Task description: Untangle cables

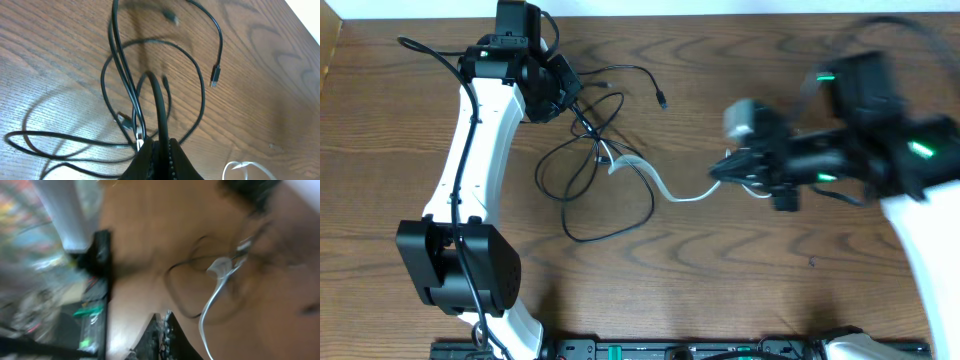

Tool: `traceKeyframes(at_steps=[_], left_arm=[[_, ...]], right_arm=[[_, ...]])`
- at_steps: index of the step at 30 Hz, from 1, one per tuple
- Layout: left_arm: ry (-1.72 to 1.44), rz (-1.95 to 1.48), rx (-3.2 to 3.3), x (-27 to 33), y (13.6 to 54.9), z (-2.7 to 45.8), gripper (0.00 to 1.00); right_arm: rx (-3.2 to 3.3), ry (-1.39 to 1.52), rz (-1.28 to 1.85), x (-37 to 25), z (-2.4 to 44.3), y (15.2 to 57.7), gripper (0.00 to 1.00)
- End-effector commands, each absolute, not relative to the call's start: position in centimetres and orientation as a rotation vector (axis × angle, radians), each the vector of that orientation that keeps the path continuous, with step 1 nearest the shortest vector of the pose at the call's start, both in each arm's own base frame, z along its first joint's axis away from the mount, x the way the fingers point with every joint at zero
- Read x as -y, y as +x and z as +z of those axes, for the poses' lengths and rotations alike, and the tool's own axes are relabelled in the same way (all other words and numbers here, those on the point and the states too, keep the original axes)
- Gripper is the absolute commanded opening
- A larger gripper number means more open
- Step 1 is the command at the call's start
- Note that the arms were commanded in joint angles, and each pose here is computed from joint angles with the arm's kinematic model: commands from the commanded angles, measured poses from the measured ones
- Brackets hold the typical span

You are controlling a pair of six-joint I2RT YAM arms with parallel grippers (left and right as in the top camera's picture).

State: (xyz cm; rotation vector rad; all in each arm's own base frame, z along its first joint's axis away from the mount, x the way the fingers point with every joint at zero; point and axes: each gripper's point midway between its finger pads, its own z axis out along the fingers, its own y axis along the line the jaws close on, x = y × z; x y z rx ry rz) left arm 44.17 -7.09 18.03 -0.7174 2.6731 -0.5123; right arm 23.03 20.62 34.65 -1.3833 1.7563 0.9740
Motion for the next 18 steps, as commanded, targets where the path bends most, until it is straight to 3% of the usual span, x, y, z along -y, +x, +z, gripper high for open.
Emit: traceKeyframes(at_steps=[1,3,6,9,13,18], left_arm=[[-0.727,-0.450,-2.686,6.3,44.0,17.1,0.14],[-0.644,-0.414,-2.706,6.1,43.9,16.9,0.32],[-0.445,-0.376,-2.736,6.1,43.8,16.7,0.72],[-0.340,-0.351,-2.762,6.0,43.6,16.3,0.93],[-0.284,-0.335,-2.798,6.0,43.1,15.5,0.93],[-0.290,-0.327,-2.856,6.1,41.8,13.7,0.79]], right_arm=[[-1.803,-1.194,1.020,-18.8,36.8,23.6,0.01],[-1.836,-1.143,1.012,-18.0,36.8,24.1,0.01],[-1.927,-1.089,0.988,-17.5,35.6,25.2,0.01],[-1.985,-1.071,0.993,-17.5,34.4,26.1,0.01],[-2.056,-1.053,1.028,-17.7,32.3,27.8,0.01],[-2.145,-1.020,1.086,-17.9,29.7,29.6,0.01]])
